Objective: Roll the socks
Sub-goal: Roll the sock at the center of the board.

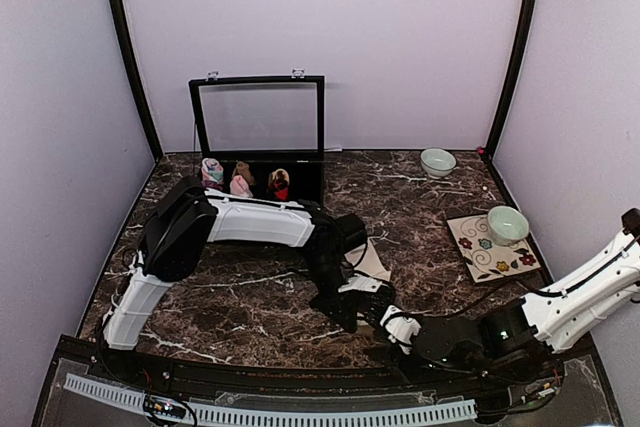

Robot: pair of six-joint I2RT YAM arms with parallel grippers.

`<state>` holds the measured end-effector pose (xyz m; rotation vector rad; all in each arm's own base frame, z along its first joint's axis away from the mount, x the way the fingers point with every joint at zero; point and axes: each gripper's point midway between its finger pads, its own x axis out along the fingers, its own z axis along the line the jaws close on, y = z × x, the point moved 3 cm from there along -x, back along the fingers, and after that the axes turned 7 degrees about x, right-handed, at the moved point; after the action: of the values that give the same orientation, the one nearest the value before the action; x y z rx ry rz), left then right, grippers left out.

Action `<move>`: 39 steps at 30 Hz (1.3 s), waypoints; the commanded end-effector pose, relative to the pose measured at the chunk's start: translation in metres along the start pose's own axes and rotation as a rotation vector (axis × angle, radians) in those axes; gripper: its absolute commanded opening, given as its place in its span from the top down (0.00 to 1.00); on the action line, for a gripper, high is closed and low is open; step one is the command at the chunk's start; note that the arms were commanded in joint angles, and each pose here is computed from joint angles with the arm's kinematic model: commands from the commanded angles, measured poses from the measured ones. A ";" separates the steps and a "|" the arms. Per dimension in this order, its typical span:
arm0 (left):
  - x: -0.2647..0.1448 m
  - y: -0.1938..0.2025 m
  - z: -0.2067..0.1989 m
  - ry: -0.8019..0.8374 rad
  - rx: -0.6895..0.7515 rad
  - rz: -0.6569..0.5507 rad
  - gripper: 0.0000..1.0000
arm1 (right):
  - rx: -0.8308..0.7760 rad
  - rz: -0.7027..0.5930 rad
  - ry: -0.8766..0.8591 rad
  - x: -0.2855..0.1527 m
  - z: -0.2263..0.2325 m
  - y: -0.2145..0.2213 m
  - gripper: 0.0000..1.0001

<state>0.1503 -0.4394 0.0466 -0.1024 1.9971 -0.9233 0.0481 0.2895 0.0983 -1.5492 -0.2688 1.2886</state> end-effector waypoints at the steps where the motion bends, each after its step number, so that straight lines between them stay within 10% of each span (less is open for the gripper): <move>1: 0.010 0.014 -0.015 0.116 -0.112 0.032 1.00 | -0.269 0.001 0.141 0.015 0.001 -0.007 0.62; 13: 0.010 0.010 -0.013 0.202 -0.170 -0.002 1.00 | -0.501 0.008 0.188 0.046 0.005 -0.004 0.67; 39: -0.003 0.012 -0.013 0.216 -0.174 -0.002 1.00 | -0.307 0.141 0.203 0.073 -0.029 0.053 0.77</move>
<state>0.1443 -0.4286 0.0455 -0.1282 2.2562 -0.8118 0.0782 0.3243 0.0366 -1.9411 -0.3541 1.1651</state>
